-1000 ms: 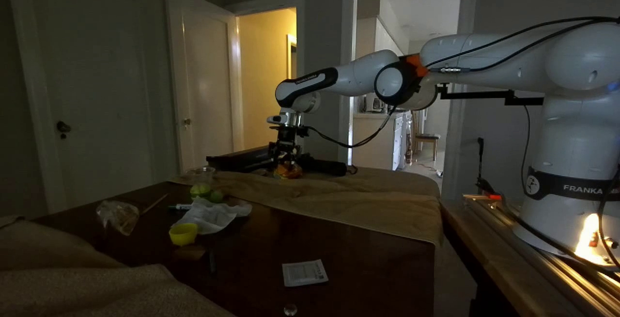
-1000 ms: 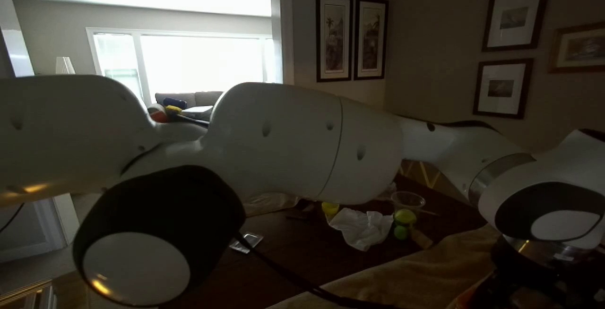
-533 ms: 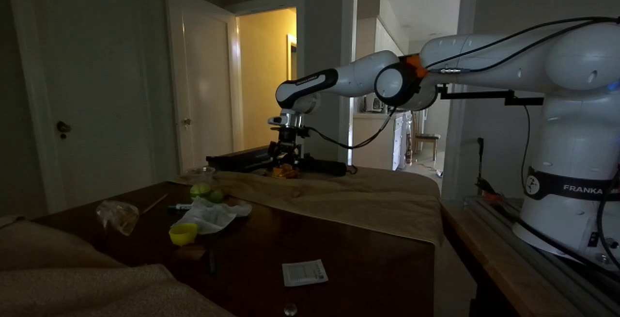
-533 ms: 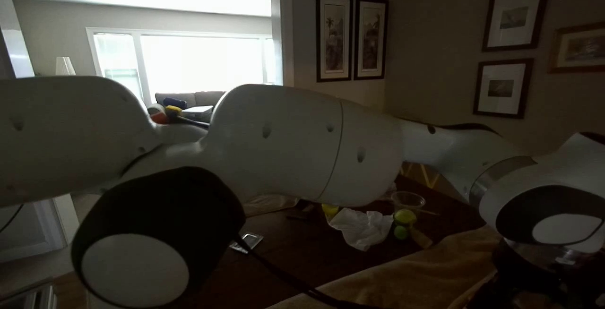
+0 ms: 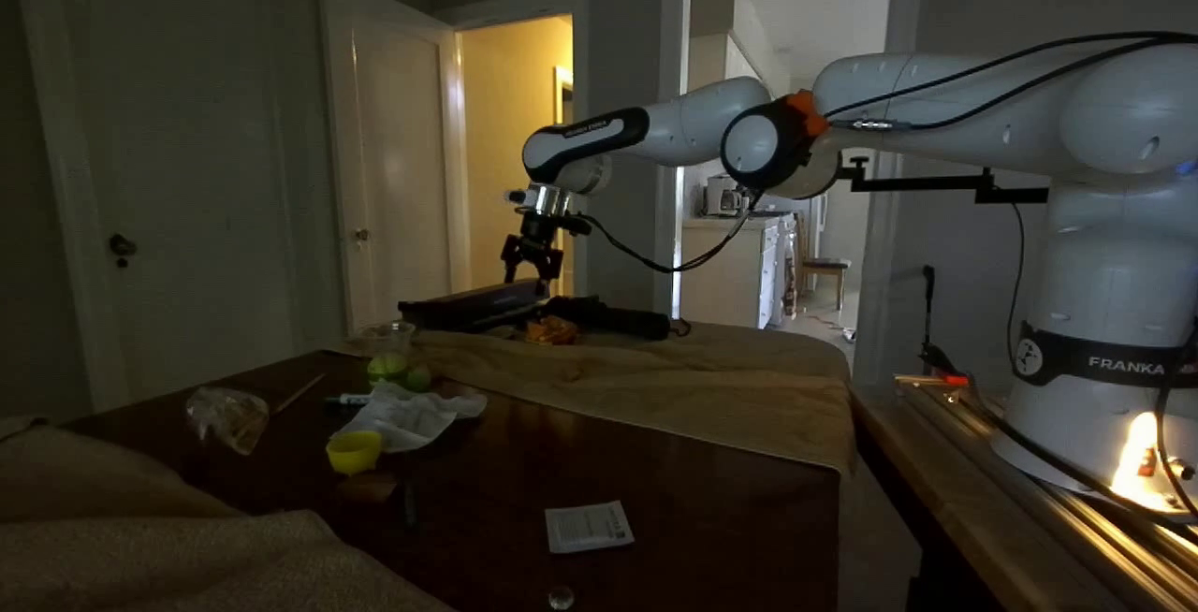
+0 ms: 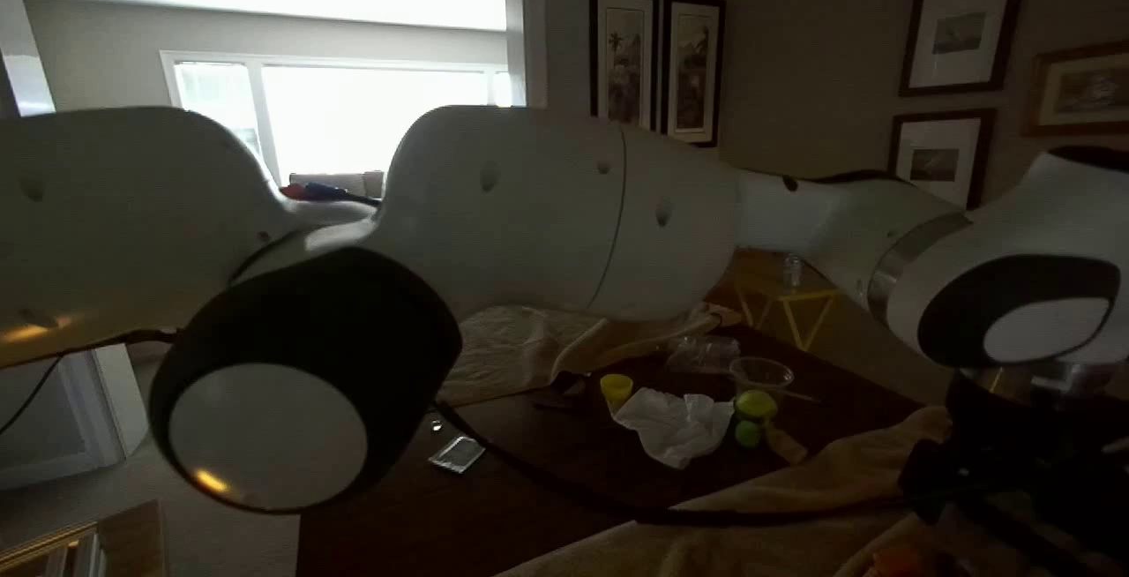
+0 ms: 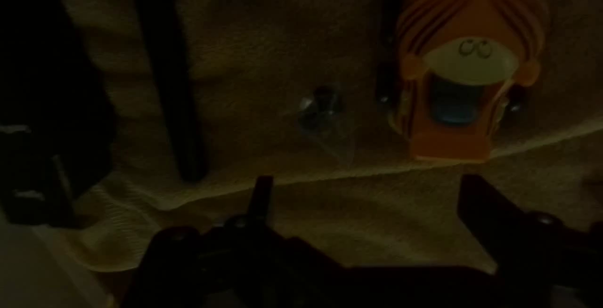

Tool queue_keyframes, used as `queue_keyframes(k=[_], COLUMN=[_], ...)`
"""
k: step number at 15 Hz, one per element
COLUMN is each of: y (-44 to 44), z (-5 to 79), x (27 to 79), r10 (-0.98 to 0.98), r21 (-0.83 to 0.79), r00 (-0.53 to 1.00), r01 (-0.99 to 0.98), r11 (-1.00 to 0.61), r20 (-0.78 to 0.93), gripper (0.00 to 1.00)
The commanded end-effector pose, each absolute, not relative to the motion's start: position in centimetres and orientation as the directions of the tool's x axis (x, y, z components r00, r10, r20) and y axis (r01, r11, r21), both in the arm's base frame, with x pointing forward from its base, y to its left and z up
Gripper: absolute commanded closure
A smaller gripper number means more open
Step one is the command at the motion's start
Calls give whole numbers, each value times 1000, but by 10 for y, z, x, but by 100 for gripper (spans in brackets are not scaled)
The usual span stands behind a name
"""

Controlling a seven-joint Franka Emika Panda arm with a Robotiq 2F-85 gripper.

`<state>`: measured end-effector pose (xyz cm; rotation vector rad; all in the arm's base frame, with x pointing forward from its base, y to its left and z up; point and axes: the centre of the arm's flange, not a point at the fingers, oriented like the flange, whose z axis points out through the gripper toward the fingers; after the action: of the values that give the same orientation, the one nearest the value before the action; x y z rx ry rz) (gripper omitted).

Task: Move the car toy to the right

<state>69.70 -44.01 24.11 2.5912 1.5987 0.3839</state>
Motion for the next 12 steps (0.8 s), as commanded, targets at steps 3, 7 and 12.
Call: queue_keyframes(k=[3,7,12], y=[-388,-354,-316], z=[294,309,339], x=[732,759,785], r10=[737,563,406], r21=[280,214,116], r00=[656,793,842], r01=[685,522,391], r11=[-672,-825,-913], r20=[164,235,355], gripper=[0,0,0])
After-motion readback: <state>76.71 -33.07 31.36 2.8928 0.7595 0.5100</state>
